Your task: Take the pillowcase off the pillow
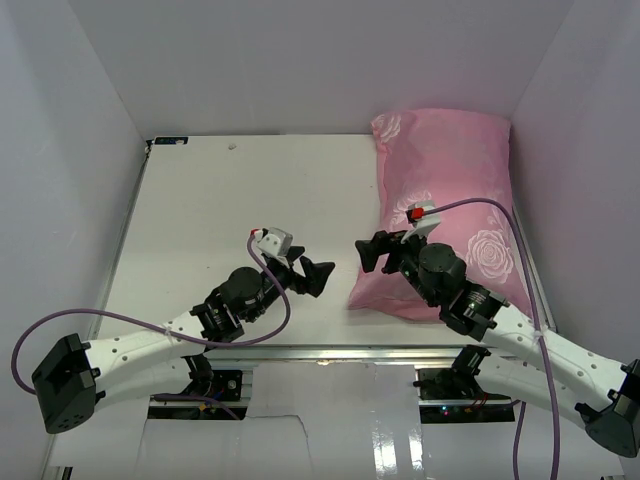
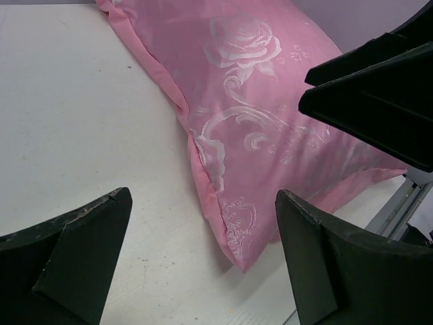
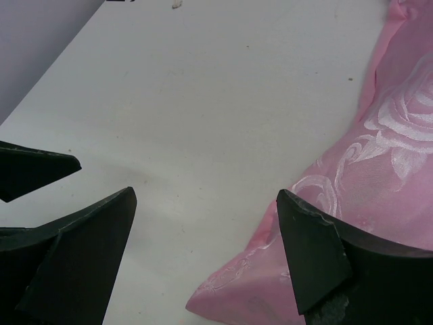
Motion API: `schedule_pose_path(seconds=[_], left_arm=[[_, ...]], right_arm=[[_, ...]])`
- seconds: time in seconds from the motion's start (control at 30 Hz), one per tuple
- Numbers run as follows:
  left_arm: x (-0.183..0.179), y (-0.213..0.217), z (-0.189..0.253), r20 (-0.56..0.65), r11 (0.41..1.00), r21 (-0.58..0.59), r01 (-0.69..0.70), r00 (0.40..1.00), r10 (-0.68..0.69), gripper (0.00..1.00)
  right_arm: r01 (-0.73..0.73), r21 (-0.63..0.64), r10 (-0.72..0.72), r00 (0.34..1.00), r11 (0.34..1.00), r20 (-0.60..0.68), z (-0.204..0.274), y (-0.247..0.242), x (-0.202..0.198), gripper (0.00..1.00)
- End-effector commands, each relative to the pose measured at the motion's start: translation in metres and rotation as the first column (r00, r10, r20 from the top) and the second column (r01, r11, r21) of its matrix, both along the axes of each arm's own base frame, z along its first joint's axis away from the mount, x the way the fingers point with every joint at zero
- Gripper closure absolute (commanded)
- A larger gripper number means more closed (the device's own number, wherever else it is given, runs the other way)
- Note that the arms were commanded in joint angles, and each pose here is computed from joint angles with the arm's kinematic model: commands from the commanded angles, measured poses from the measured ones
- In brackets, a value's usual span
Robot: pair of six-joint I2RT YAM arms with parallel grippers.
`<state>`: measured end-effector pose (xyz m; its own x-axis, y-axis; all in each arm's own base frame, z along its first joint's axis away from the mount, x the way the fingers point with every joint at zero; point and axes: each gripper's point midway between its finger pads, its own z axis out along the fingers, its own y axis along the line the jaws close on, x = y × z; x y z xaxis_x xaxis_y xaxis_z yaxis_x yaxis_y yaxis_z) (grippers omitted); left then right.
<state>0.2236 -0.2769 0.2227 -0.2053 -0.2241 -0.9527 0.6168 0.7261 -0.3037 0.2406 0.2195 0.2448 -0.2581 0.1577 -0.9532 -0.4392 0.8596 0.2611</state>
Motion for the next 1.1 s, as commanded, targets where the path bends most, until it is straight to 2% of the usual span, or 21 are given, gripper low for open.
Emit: schedule_pose_path(seconds=[0.0,0.27,0.33,0.37,0.4,0.5,0.67,0.97,1.07], left_arm=[[-0.004,-0.004,0.003,0.022,1.000,-0.008,0.030,0.999,-0.030,0.02],[-0.002,-0.010,-0.005,0.017,0.999,0.019,0.046,0.999,-0.046,0.02],[-0.007,-0.019,-0.008,0.014,0.995,0.027,0.094,0.995,-0.095,0.02],[-0.010,-0.024,-0.010,0.027,0.990,0.046,0.132,0.991,-0.134,0.02],[-0.025,-0.038,-0.011,0.034,0.967,0.060,0.249,0.967,-0.251,0.02],[-0.041,-0.068,-0.025,-0.023,0.909,0.084,0.408,0.913,-0.407,0.02],[-0.029,-0.093,-0.061,-0.126,0.895,0.131,0.427,0.903,-0.412,0.02],[-0.025,-0.123,-0.086,-0.227,0.867,0.120,0.484,0.863,-0.451,0.02],[-0.028,-0.126,-0.097,-0.266,0.854,0.132,0.504,0.848,-0.459,0.13]], right_arm=[[0.040,0.064,-0.042,0.998,0.997,0.038,0.018,-0.006,0.003,0.10],[0.101,0.110,-0.107,0.993,0.989,0.052,0.028,-0.023,0.001,0.10],[0.143,0.126,-0.152,0.987,0.982,0.059,0.034,-0.034,0.001,0.10],[0.166,0.139,-0.174,0.984,0.976,0.048,0.036,-0.039,0.001,0.10],[0.182,0.124,-0.188,0.982,0.975,0.037,0.033,-0.043,0.000,0.10],[0.160,0.123,-0.168,0.984,0.979,0.058,0.049,-0.049,-0.007,0.10],[0.118,0.135,-0.131,0.987,0.984,0.092,0.071,-0.059,-0.022,0.10],[0.075,0.189,-0.098,0.989,0.979,0.113,0.071,-0.070,-0.038,0.10],[0.075,0.195,-0.098,0.989,0.978,0.114,0.070,-0.071,-0.039,0.10]])
